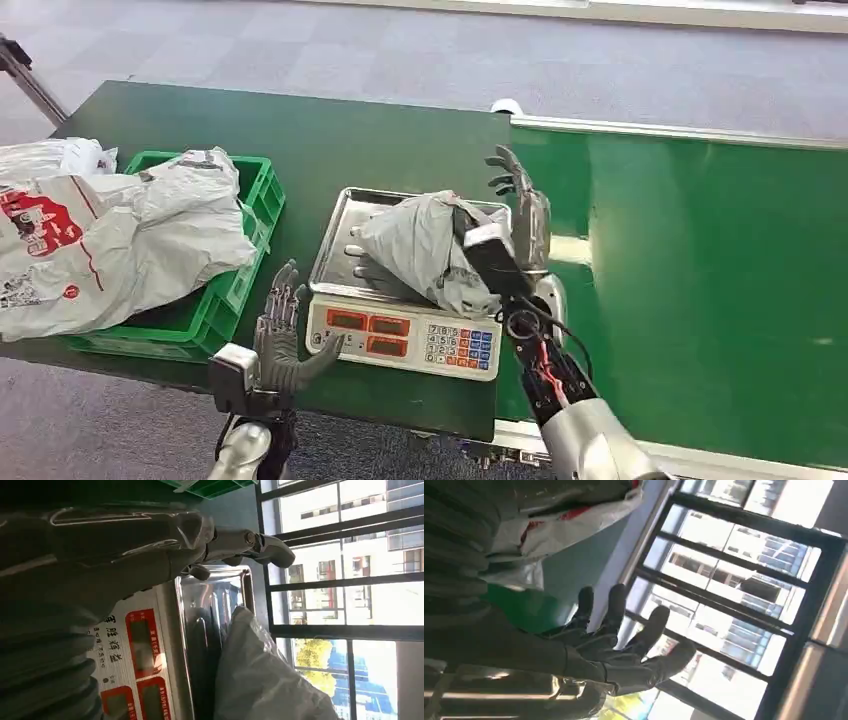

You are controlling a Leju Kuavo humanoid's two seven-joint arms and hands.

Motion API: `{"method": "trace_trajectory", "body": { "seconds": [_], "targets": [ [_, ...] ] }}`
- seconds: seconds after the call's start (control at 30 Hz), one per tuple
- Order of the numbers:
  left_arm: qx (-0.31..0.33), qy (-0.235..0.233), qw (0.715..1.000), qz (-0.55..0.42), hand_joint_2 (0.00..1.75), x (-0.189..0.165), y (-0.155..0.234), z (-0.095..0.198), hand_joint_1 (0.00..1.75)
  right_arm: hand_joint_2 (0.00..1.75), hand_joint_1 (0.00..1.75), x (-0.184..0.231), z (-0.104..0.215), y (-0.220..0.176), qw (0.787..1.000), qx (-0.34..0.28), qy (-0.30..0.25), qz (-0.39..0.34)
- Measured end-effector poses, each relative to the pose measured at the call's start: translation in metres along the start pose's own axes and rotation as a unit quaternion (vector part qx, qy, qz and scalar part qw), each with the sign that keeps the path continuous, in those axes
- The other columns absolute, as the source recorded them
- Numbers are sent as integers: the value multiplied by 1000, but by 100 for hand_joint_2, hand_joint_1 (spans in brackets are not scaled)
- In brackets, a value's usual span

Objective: Moved the parcel from conveyor to table for the left to box.

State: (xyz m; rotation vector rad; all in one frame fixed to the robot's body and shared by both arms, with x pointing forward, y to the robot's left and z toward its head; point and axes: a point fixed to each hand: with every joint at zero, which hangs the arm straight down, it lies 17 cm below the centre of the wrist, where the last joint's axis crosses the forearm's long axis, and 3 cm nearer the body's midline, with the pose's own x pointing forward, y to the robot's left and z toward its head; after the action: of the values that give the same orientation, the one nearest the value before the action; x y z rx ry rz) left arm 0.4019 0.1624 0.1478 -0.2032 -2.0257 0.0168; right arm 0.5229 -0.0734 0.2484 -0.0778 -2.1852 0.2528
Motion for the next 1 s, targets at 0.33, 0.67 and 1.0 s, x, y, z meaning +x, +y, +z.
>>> {"method": "trace_trajectory", "body": {
  "seconds": [0.33,0.67,1.0],
  "targets": [
    [-3,-1,1000,-2,175,0,-1,-1,0,175,0,2,44,-46,996,-68,2,-64],
    [-5,-3,1000,0,175,2,-2,-3,0,175,0,1,72,-45,995,-49,7,-89],
    [-6,-4,1000,4,175,2,-5,-3,0,175,0,38,84,-67,992,-87,-34,-79]
  ]
}}
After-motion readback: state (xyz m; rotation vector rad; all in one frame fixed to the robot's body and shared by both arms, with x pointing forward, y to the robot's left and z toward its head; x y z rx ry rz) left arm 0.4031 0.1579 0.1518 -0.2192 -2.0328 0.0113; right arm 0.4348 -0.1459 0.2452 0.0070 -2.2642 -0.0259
